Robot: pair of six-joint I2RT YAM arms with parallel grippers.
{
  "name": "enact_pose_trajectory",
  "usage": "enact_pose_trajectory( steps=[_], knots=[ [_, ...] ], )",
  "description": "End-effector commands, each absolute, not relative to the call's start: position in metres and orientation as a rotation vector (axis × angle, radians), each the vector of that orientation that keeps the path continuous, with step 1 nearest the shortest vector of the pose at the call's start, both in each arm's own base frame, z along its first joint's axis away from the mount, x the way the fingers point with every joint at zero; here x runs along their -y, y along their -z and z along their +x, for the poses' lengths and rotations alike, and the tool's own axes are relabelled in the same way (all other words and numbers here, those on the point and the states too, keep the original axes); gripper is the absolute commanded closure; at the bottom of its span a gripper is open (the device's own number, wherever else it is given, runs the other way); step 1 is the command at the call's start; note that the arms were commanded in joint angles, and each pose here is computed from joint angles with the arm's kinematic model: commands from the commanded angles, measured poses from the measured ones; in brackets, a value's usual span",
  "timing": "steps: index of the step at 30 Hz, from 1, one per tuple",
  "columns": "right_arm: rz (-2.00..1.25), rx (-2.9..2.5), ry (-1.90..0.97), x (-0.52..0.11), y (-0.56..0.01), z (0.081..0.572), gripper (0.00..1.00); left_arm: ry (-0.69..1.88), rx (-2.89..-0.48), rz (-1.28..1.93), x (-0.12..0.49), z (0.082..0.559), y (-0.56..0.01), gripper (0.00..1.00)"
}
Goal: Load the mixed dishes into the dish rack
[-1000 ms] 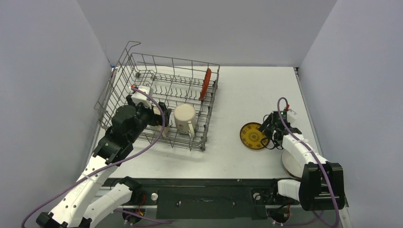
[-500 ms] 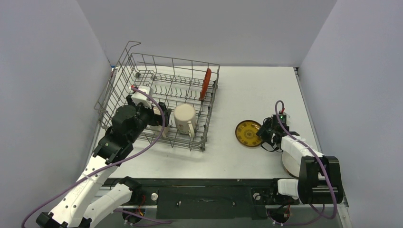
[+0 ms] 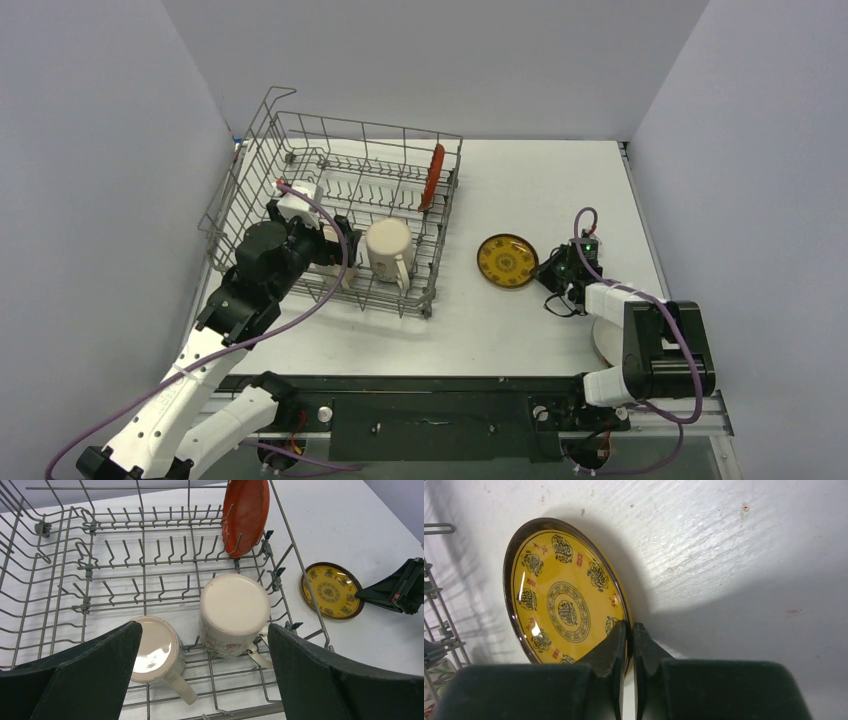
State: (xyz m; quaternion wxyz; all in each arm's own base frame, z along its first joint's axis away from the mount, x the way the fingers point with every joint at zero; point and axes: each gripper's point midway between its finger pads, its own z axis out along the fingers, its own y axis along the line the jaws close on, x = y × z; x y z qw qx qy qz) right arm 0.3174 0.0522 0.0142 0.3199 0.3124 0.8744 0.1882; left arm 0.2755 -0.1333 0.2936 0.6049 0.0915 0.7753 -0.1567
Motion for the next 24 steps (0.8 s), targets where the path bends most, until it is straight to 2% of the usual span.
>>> enact_pose_trajectory(
  steps=[1, 10, 24],
  knots=[
    [0.843, -2.274, -0.494, -0.053, -0.006, 0.313, 1.00, 0.376, -1.761, 0.203, 0.135, 0.279, -0.301, 0.04],
    [0.697, -2.163, -0.448, -0.047, -0.061, 0.319, 1.00, 0.392, -1.768, 0.217, 0.139, 0.280, -0.299, 0.04],
    [0.520, -1.961, -0.626, -0.087, -0.176, 0.322, 1.00, 0.491, -1.799, 0.301, 0.161, 0.279, -0.289, 0.04]
  ],
)
